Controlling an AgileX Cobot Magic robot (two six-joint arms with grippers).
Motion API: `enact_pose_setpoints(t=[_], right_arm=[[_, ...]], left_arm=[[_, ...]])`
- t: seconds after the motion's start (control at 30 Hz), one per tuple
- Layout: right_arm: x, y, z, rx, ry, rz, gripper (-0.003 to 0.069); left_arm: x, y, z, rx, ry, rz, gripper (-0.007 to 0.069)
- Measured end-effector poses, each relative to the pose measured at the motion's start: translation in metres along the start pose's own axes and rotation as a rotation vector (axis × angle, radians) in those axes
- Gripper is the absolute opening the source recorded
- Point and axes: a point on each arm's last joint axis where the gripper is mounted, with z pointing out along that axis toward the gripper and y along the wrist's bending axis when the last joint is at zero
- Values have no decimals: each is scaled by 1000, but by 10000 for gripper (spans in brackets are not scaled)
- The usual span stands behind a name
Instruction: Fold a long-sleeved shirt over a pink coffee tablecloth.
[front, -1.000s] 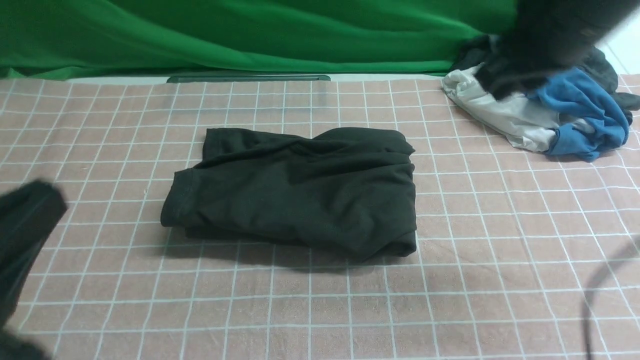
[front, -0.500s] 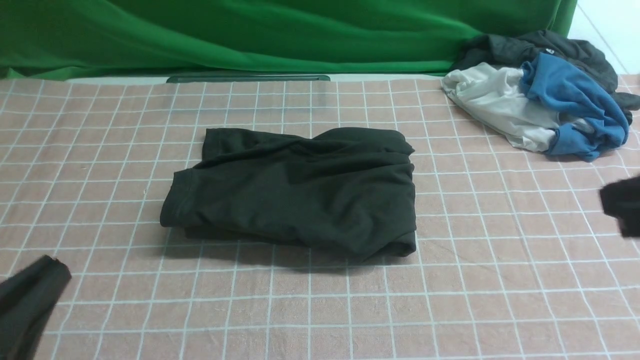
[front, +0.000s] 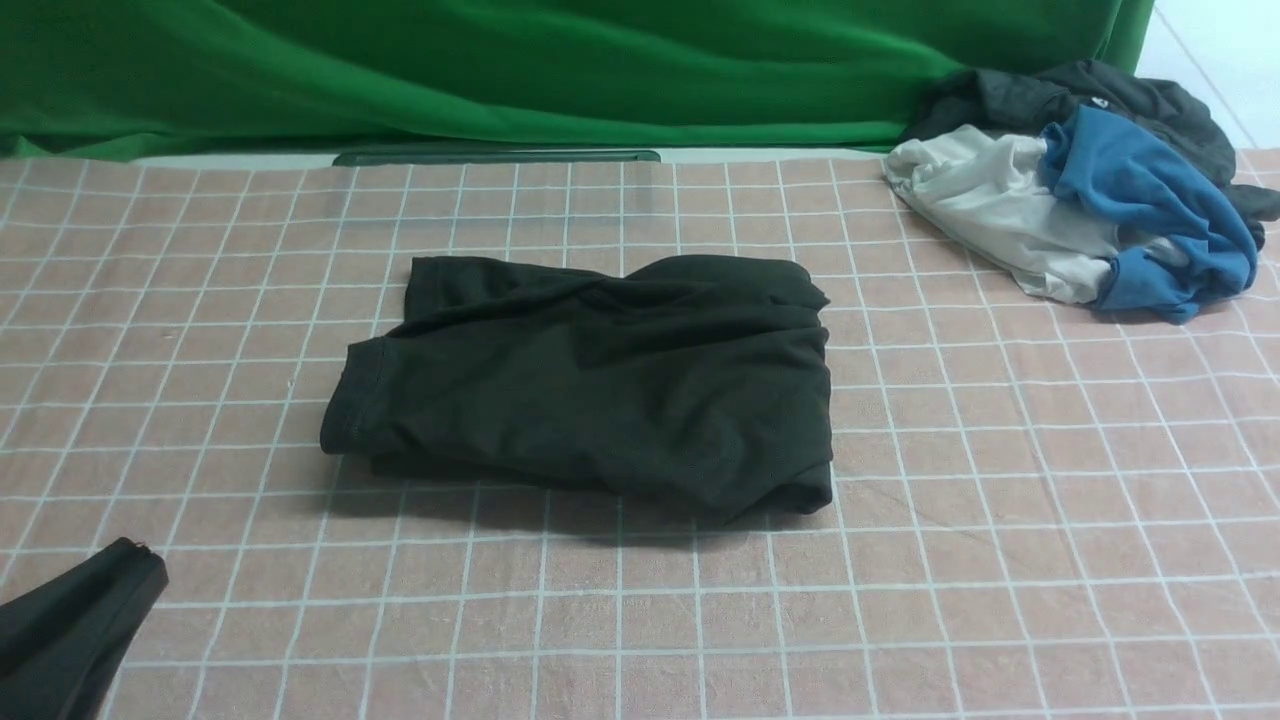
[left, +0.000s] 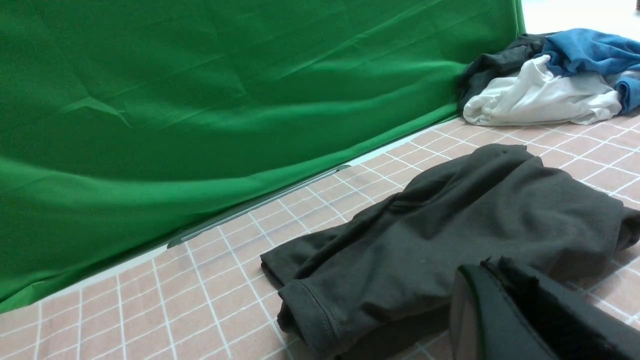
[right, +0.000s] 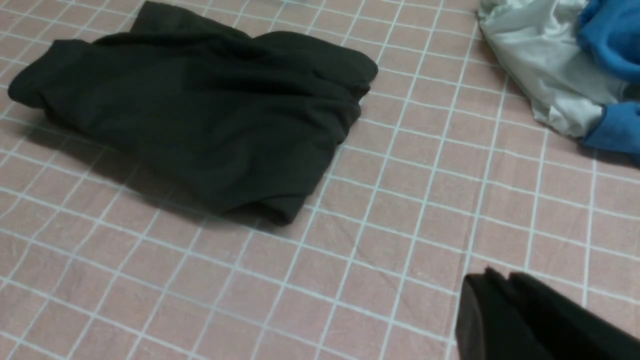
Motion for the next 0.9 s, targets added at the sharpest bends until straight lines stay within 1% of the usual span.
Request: enact_pose_setpoints(t=[0.1,0.17,0.27,0.33,0.37,0.4,0.47,0.5,0.57,0.6,0.67,0.73,0.9], right_arm=[[0,1,-1,-5,-5,-13,46],[1,0,-4,0,-24,-12,38],[8,-8,-8,46,-115,13,19],[26,-18,-7,117,-231,4,17],[28,-17,-7,116,-242,3,17],[50,-22,-3,164,-305,1,17],[80,-26,4,223,-383,7,17],[85,-27,5,233,-404,9,17],[110,-30,14,274,-431,29,17],[131,-32,23,312,-447,58,17],[155,-34,35,341,-433,95,17],[163,-35,39,352,-443,117,17],[165,-34,37,355,-473,115,17]], left_arm=[[0,0,0,2,-1,0,18],[0,0,0,2,-1,0,18],[0,0,0,-1,1,11,18],[0,0,0,-2,2,17,18],[0,0,0,-2,2,17,18],[0,0,0,-3,3,19,18],[0,0,0,-4,3,22,18],[0,0,0,-4,3,22,18],[1,0,0,-3,4,23,18],[1,0,0,-3,4,23,18],[1,0,0,-3,4,23,18],[1,0,0,-3,5,23,18],[1,0,0,-2,7,22,18]])
